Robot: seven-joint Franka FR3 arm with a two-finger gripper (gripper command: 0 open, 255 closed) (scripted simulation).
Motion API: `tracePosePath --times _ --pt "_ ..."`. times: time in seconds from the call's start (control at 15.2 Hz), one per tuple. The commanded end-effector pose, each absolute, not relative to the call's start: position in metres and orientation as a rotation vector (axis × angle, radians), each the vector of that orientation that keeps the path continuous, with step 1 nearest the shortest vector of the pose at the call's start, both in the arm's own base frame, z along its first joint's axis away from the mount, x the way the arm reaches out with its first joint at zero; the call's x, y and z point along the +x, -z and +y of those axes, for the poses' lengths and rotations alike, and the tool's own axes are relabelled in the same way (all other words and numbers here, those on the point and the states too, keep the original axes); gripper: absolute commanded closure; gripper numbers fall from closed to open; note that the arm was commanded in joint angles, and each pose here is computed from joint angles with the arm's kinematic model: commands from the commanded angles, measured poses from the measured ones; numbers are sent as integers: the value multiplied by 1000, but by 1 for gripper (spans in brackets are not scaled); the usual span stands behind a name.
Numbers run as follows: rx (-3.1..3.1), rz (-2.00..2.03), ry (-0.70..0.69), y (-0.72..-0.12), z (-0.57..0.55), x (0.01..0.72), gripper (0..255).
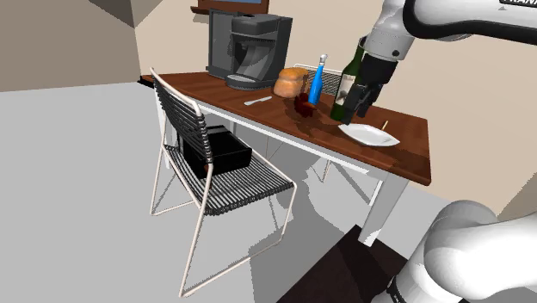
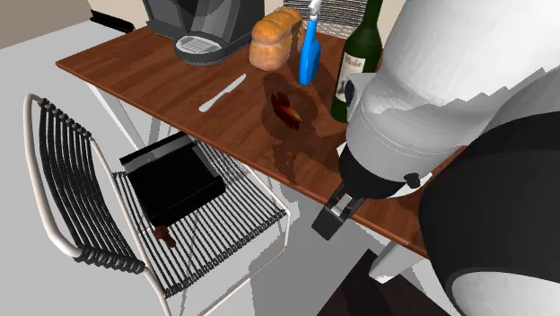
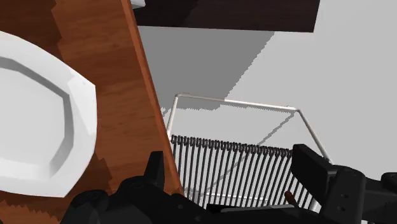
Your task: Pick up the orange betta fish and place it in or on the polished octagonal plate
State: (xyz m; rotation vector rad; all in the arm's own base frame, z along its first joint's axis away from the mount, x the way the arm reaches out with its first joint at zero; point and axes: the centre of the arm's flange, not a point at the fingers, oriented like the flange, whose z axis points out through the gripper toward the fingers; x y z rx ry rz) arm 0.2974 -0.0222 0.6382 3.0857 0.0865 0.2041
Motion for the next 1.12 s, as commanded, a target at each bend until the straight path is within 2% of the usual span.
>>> tracePosePath --times 0.0,1.06 --pt "3086 86 -204 -638 -22 297 0" --pt "3045 -40 -223 -619 -120 478 0"
